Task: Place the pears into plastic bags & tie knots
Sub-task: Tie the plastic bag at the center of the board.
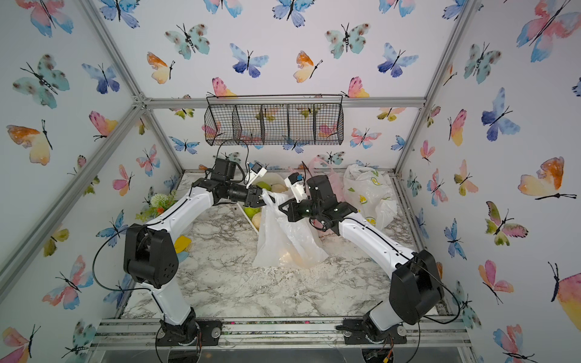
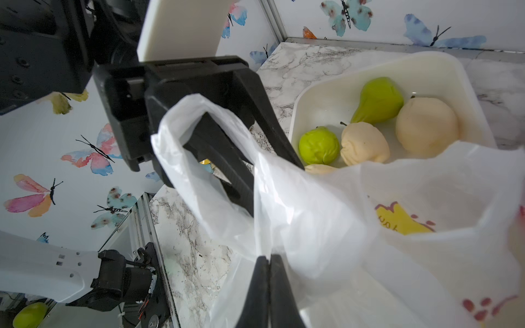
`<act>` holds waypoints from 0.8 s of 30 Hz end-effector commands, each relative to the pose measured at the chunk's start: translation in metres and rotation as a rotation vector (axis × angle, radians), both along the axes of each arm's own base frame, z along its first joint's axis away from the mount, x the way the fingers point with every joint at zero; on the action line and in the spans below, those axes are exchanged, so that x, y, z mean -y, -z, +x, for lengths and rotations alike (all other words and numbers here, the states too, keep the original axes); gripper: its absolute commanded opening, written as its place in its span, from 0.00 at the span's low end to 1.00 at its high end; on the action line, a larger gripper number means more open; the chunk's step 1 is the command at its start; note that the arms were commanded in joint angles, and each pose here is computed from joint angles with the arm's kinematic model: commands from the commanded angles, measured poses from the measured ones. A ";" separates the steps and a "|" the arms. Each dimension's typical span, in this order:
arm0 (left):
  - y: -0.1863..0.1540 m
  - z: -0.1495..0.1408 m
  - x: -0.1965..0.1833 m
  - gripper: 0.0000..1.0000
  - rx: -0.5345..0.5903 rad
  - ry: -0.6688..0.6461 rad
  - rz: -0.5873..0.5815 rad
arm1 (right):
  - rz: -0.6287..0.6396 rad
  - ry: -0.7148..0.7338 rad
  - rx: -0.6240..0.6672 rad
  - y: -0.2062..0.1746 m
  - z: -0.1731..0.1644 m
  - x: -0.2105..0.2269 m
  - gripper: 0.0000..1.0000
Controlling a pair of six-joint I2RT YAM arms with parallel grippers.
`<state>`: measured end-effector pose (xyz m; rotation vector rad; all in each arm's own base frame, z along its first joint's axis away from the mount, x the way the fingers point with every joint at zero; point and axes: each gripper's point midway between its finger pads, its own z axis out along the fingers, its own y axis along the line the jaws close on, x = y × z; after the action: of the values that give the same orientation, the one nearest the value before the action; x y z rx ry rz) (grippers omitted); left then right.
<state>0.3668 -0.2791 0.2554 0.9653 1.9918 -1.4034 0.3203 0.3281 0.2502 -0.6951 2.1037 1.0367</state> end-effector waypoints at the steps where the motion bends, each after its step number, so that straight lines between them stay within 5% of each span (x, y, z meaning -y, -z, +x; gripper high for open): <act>1: -0.002 -0.003 -0.010 0.38 0.038 0.002 0.051 | 0.017 -0.021 -0.009 0.003 0.000 -0.008 0.03; 13: 0.039 -0.017 -0.027 0.55 0.095 0.044 0.235 | 0.031 -0.042 -0.012 -0.001 -0.001 -0.012 0.02; 21: 0.048 -0.018 -0.033 0.63 0.098 0.041 0.271 | 0.036 -0.059 -0.021 0.000 -0.001 -0.016 0.03; 24: 0.028 -0.023 -0.026 0.66 0.098 0.081 0.173 | 0.039 -0.069 -0.030 0.000 -0.002 -0.017 0.03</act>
<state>0.3505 -0.2516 0.2110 1.1548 2.1105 -1.1577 0.3194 0.3369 0.2413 -0.7199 2.1155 1.0937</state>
